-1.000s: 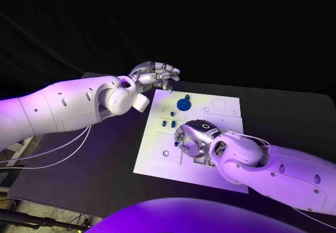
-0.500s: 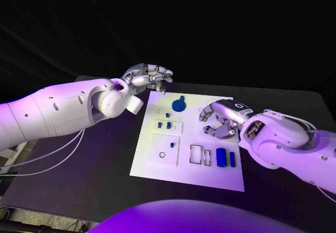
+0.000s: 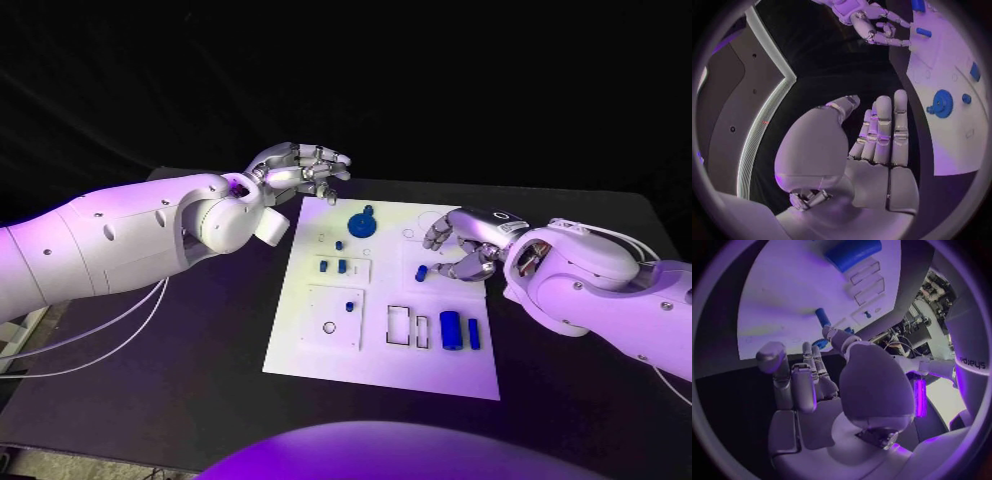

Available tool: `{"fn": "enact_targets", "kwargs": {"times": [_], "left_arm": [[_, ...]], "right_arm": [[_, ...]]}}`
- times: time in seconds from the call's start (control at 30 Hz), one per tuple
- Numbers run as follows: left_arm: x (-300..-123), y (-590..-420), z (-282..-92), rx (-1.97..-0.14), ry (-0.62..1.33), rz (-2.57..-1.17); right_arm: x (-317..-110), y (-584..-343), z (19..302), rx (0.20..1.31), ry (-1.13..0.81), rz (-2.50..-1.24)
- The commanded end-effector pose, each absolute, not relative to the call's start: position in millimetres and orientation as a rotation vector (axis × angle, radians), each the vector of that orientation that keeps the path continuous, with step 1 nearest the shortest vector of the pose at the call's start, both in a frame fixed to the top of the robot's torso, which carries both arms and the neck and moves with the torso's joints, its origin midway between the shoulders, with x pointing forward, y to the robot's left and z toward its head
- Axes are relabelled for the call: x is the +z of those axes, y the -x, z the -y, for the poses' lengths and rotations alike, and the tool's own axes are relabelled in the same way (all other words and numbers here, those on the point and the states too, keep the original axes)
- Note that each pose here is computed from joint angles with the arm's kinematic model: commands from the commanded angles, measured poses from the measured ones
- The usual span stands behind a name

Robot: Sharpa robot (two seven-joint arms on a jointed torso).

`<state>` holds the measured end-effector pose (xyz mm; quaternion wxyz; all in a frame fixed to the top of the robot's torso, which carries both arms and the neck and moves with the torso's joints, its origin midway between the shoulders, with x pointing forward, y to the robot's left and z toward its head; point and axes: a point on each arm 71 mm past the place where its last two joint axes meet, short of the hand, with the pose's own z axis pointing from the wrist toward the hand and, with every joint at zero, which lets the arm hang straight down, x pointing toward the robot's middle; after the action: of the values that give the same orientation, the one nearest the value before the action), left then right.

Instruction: Assemble the parts on the task board

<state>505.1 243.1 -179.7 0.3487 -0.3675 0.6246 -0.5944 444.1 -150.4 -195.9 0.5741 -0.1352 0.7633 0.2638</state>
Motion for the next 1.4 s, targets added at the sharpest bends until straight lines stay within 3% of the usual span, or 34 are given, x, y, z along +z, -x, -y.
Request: {"fn": "enact_targets", "kwargs": {"times": [0.03,0.33,1.4], "left_arm": [[-178.7,-504.6,-241.1,-1.564,0.936,-1.626],[-178.9,-504.6,-242.7,-1.558,0.938,-1.625],[-179.2,-504.1,-243.8,-1.558,0.94,-1.636]], "right_arm": [[-204.0,-442.7,147.5,0.611,0.362,-1.843],[-215.0,-440.4,140.7,0.618,0.385,-1.863],[-221.6,-441.7,132.1,0.614,0.385,-1.833]]}}
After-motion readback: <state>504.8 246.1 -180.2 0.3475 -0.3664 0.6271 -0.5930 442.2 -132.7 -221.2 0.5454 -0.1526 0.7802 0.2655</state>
